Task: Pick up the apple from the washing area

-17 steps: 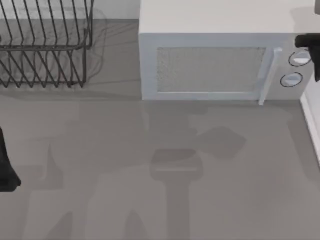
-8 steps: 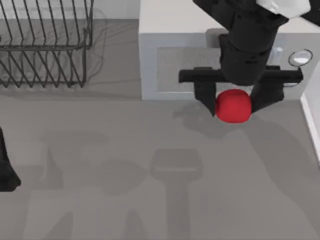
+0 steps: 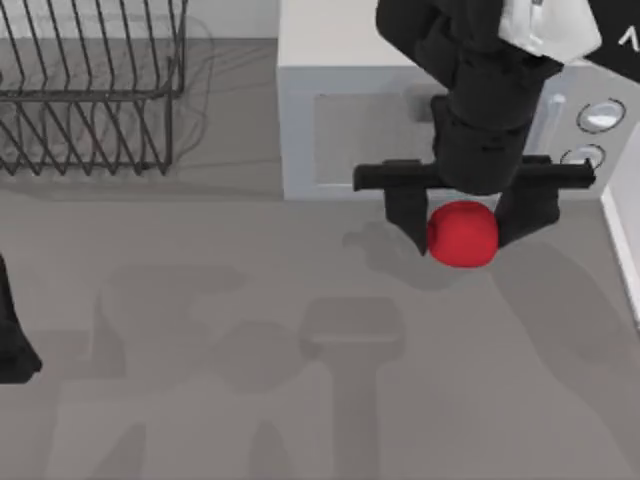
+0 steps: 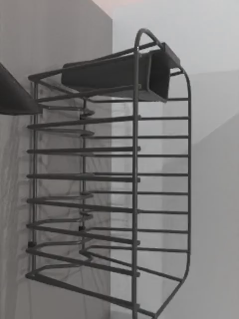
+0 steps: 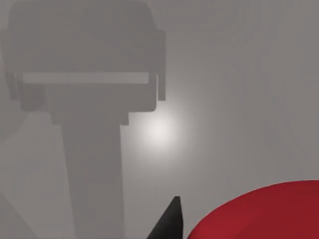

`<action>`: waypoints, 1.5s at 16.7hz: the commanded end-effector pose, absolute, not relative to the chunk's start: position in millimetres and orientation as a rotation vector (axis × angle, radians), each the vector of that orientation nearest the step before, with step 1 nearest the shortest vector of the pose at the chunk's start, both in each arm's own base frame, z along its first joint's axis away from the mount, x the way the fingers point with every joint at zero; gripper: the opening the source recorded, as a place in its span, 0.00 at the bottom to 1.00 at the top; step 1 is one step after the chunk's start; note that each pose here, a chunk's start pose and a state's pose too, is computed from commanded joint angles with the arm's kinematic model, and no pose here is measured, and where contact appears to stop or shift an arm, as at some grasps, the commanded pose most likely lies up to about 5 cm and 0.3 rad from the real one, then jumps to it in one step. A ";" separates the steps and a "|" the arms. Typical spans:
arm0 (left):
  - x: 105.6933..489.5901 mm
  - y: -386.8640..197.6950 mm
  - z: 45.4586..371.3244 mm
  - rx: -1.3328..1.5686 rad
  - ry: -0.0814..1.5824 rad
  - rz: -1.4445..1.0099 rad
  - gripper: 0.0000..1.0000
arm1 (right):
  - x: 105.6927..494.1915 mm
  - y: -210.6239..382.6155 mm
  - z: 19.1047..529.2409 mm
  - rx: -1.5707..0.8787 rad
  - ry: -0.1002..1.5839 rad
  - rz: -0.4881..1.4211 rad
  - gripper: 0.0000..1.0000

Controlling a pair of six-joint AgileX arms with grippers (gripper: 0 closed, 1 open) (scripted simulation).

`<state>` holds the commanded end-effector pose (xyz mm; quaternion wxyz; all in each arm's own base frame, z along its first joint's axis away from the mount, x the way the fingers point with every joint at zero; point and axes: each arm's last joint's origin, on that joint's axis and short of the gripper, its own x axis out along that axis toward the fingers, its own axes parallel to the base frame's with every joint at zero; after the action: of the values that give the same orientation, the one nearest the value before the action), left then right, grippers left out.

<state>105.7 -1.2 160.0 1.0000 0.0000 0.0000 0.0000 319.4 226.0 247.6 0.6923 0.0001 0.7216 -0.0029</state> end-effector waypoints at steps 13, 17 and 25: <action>105.7 -1.2 160.0 0.000 0.000 0.000 1.00 | 319.8 224.7 160.0 0.008 1.571 -0.008 0.00; 105.7 -1.2 160.0 0.000 0.000 0.000 1.00 | 319.8 224.7 160.0 0.008 1.571 -0.008 0.23; 105.7 -1.2 160.0 0.000 0.000 0.000 1.00 | 319.8 224.7 160.0 0.008 1.571 -0.008 0.83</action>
<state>105.7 -1.2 160.0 1.0000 0.0000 0.0000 0.0000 319.8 224.7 160.0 0.7071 0.0035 0.7071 -0.0035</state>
